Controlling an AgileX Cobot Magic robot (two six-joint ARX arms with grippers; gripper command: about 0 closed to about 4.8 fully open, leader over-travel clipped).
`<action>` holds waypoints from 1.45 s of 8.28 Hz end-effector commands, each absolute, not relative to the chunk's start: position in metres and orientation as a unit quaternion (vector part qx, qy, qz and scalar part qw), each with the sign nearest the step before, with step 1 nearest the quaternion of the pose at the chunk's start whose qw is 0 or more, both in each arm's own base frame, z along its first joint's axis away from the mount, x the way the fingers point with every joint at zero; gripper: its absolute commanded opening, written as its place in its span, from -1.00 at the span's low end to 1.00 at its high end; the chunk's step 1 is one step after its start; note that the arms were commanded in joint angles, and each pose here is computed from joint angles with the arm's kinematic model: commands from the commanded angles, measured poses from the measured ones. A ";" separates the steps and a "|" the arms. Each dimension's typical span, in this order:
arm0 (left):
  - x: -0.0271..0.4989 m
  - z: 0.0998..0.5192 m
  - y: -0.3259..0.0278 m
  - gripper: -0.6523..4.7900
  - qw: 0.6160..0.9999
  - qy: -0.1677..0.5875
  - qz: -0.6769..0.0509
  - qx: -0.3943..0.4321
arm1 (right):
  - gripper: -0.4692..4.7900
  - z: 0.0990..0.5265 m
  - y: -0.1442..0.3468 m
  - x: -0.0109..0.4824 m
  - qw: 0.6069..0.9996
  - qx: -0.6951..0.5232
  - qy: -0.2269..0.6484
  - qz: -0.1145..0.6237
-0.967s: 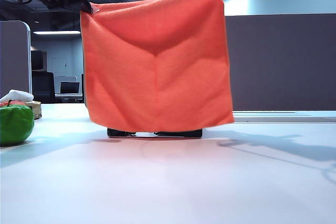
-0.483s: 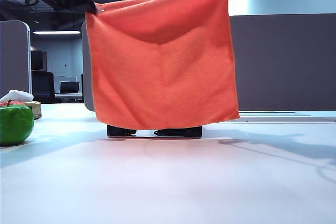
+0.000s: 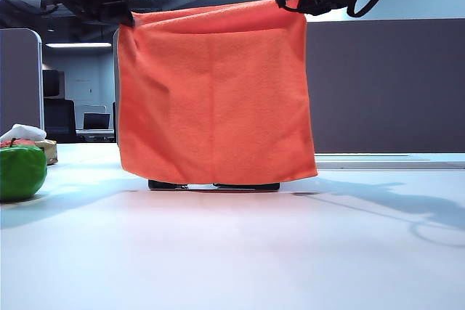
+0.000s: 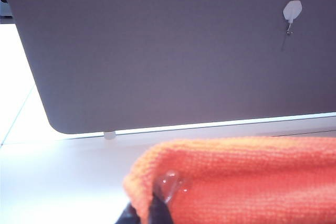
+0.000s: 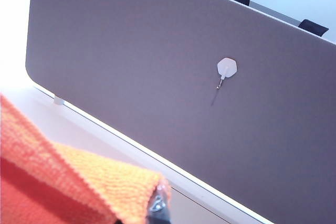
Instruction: Pick up the cloth from the table and use it to cover the mirror.
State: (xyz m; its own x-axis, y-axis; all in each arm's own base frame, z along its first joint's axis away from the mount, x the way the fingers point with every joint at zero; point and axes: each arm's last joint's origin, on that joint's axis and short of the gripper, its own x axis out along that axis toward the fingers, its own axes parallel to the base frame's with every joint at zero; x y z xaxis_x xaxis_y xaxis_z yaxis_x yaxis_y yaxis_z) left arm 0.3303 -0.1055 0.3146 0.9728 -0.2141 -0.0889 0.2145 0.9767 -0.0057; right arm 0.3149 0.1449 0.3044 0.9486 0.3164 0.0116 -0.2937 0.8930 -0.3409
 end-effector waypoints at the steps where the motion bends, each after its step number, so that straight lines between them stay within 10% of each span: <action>1: 0.334 0.315 -0.106 -0.78 0.994 0.038 -0.102 0.004 | -0.83 0.306 0.140 0.319 0.975 -0.168 -0.039 0.141; 8: 0.347 0.298 -0.102 -0.58 0.995 0.057 -0.079 0.009 | -0.83 0.293 0.137 0.337 0.973 -0.185 0.025 0.138; 9: 0.347 0.298 -0.101 -0.07 0.996 0.057 -0.068 0.010 | -0.69 0.291 0.137 0.337 0.972 -0.187 0.036 0.140; 12: 0.347 0.298 -0.101 -0.07 0.996 0.059 -0.068 0.010 | -0.25 0.292 0.137 0.337 0.972 -0.186 0.031 0.138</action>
